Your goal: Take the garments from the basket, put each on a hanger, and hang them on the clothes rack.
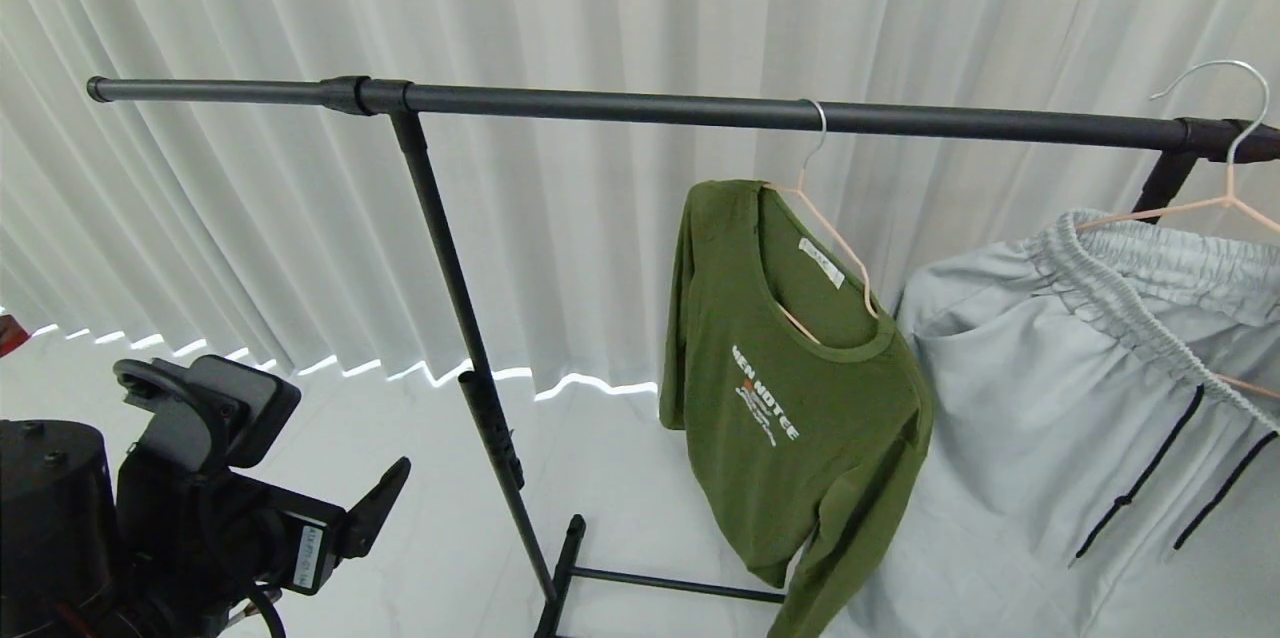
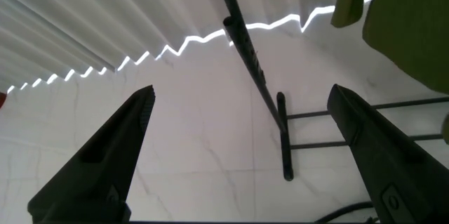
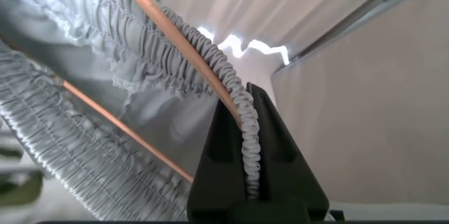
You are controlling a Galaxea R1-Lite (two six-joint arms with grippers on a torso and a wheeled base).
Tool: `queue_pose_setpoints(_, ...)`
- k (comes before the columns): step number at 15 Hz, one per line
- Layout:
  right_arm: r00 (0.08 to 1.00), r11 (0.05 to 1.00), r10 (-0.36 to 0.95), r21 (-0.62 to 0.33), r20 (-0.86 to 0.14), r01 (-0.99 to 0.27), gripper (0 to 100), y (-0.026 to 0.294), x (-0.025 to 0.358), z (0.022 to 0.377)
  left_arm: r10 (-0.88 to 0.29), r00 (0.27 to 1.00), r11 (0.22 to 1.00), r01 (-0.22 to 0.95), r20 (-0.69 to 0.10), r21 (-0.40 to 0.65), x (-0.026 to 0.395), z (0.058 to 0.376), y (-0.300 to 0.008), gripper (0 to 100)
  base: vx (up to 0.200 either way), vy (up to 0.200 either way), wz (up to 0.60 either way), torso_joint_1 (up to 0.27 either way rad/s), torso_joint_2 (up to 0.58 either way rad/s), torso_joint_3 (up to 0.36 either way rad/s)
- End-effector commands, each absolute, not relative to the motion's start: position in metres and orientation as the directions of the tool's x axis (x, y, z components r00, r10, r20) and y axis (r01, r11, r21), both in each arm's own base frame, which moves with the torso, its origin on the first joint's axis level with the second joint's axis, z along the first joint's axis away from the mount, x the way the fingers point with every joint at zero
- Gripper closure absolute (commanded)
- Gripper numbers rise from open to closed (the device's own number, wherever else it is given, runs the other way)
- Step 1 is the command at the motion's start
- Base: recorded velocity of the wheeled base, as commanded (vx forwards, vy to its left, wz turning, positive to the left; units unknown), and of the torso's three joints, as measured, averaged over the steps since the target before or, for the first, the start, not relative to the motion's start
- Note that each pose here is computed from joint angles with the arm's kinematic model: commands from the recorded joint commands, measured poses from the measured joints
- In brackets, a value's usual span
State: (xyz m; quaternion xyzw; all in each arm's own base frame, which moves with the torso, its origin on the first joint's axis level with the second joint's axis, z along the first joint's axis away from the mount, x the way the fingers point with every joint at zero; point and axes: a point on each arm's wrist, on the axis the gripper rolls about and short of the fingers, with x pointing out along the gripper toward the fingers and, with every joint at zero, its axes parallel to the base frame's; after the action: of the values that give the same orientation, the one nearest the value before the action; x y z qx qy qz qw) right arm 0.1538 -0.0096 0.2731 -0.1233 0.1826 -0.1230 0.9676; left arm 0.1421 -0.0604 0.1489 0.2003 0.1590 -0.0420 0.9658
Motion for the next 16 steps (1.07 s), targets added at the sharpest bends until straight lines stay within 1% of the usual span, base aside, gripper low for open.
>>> queue_pose_setpoints(1, 0.888, 0.941, -0.275, -0.294, -0.367, 0.17, 100, -0.008, 0.181, 0.261, -0.035, 0.945, 0.913, 0.162, -0.324, 0.374, 0.141, 0.149, -0.063, 0, 0.0, 0.0, 0.0, 0.0, 0.0, 0.0)
queue_pose_setpoints(3, 0.883, 0.929, -0.311, -0.307, -0.352, 0.205, 100, -0.007, 0.194, 0.259, -0.046, 0.945, 0.911, 0.172, -0.324, 0.374, 0.14, 0.149, -0.065, 0, 0.0, 0.0, 0.0, 0.0, 0.0, 0.0)
queue_pose_setpoints(4, 0.886, 0.915, -0.347, -0.318, -0.307, 0.248, 100, -0.002, 0.212, 0.257, -0.047, 0.945, 0.911, 0.173, -0.324, 0.373, 0.14, 0.149, -0.065, 0, 0.0, 0.0, 0.0, 0.0, 0.0, 0.0)
queue_pose_setpoints(6, 0.89, 0.918, -0.332, -0.326, -0.314, 0.227, 100, 0.005, 0.222, 0.252, -0.047, 0.945, 0.911, 0.173, -0.324, 0.373, 0.14, 0.149, -0.065, 0, 0.0, 0.0, 0.0, 0.0, 0.0, 0.0)
queue_pose_setpoints(8, 0.879, 0.911, -0.351, -0.336, -0.323, 0.24, 100, 0.007, 0.234, 0.246, -0.048, 0.946, 0.912, 0.172, -0.321, 0.372, 0.139, 0.149, -0.064, 0, 0.0, 0.0, 0.0, 0.0, 0.0, 0.0)
queue_pose_setpoints(10, 0.882, 0.908, -0.356, -0.338, -0.31, 0.248, 100, 0.011, 0.239, 0.244, -0.048, 0.946, 0.912, 0.172, -0.321, 0.372, 0.139, 0.149, -0.064, 0, 0.0, 0.0, 0.0, 0.0, 0.0, 0.0)
queue_pose_setpoints(16, 0.892, 0.918, -0.322, -0.335, -0.316, 0.213, 100, 0.02, 0.239, 0.242, -0.046, 0.946, 0.912, 0.171, -0.322, 0.373, 0.138, 0.148, -0.064, 0, 0.0, 0.0, 0.0, 0.0, 0.0, 0.0)
